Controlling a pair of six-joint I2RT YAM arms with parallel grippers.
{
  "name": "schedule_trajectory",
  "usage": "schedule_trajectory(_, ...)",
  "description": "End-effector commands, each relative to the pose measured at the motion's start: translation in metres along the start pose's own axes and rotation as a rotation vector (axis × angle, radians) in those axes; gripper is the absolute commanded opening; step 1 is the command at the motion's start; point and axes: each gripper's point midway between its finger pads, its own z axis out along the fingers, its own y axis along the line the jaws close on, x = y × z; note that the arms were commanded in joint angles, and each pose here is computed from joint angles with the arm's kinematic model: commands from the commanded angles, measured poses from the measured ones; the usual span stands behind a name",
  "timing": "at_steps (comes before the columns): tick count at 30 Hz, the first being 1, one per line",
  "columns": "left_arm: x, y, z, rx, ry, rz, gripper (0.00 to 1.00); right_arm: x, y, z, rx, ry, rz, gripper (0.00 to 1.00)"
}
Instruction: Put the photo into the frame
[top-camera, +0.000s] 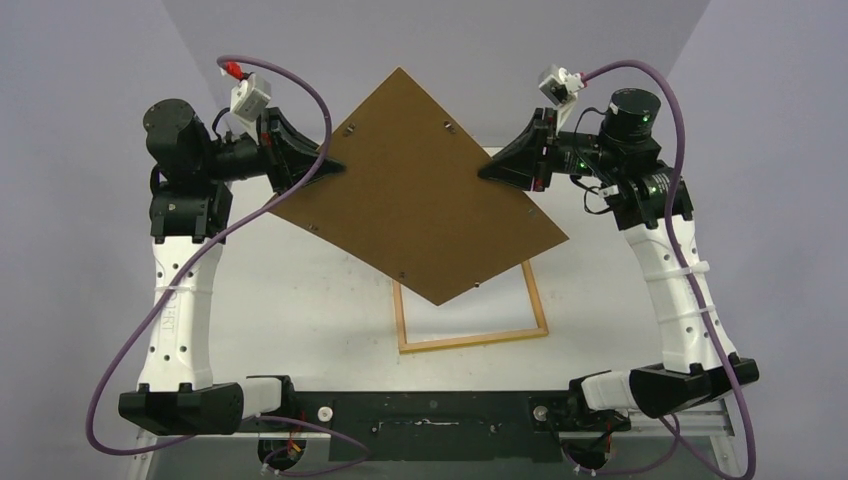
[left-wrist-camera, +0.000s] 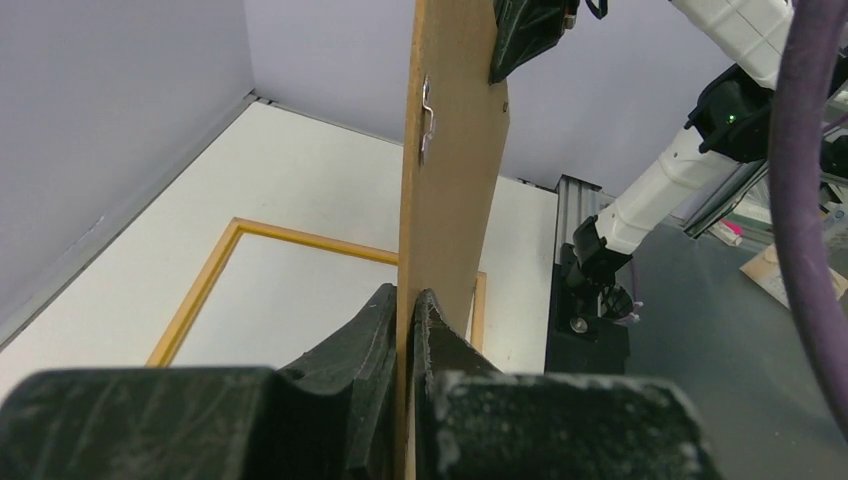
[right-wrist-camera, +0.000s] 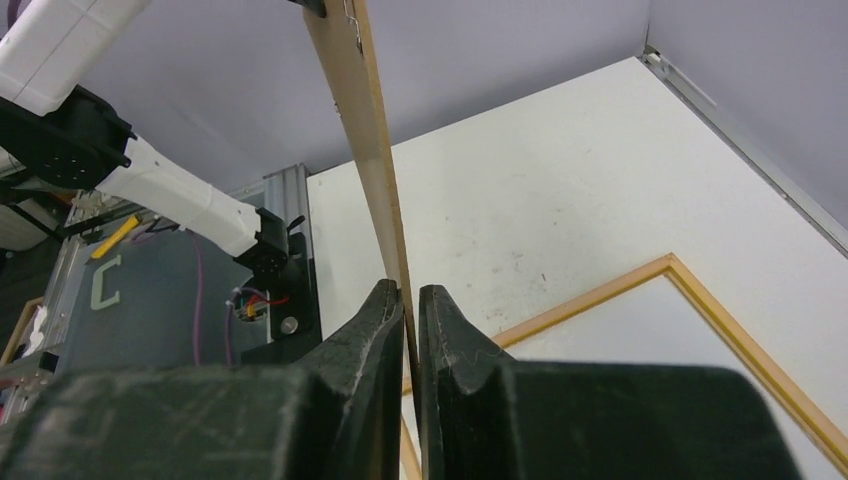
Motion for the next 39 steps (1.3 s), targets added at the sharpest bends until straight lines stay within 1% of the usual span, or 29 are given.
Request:
schedule_trajectory(1,-0.037,0.02,0.0,-0.141,-0.113,0.134,0.02,-0.006,0.013,0.0,0.052,-0.046,0.039,0.0)
schedule_trajectory(3,-0.032,0.027,0.0,-0.177,-0.111,0.116,0.08,-0.011,0.01,0.002,0.065,-0.096,0.081,0.0)
schedule_trajectory(4,-0.028,0.031,-0.001,-0.191,-0.104,0.105,0.13,-0.014,0.006,0.002,0.081,-0.119,0.101,0.0)
schedule_trajectory(6,-0.023,0.035,-0.002,-0.217,-0.096,0.093,0.27,-0.013,-0.002,0.005,0.108,-0.14,0.18,0.0)
schedule_trajectory(8,-0.017,0.039,-0.004,-0.236,-0.087,0.083,0.32,-0.013,-0.009,0.009,0.13,-0.167,0.289,0.0)
schedule_trajectory(12,0.0,0.054,-0.008,-0.311,-0.063,0.048,0.44,-0.014,-0.01,0.016,0.118,-0.225,0.502,0.0)
schedule_trajectory(14,0.009,0.064,-0.01,-0.354,-0.054,0.023,0.49,-0.005,-0.011,0.021,0.133,-0.215,0.573,0.0)
schedule_trajectory(16,0.017,0.074,-0.012,-0.393,-0.042,0.005,0.56,0.007,-0.014,0.021,0.168,-0.192,0.607,0.0)
schedule_trajectory(17,0.019,0.085,-0.022,-0.446,-0.043,-0.004,0.6,0.012,-0.015,0.02,0.188,-0.181,0.621,0.0)
schedule_trajectory(21,0.028,0.102,-0.03,-0.528,-0.011,-0.031,0.81,0.03,-0.022,0.017,0.259,-0.138,0.684,0.0)
schedule_trajectory(23,0.032,0.108,-0.032,-0.553,-0.004,-0.04,0.9,0.041,-0.029,0.016,0.306,-0.123,0.724,0.0)
schedule_trajectory(24,0.034,0.11,-0.033,-0.57,-0.002,-0.045,0.96,0.046,-0.032,0.015,0.328,-0.119,0.74,0.0)
schedule_trajectory(30,0.051,0.137,-0.054,-0.754,0.017,-0.075,0.97,0.061,-0.048,0.011,0.432,-0.12,0.834,0.0)
schedule_trajectory(36,0.088,0.176,-0.1,-1.111,0.032,-0.217,0.97,0.067,-0.068,0.006,0.564,-0.15,0.951,0.0)
schedule_trajectory(39,0.107,0.187,-0.127,-1.287,0.043,-0.294,0.97,0.07,-0.079,0.001,0.63,-0.176,0.992,0.0)
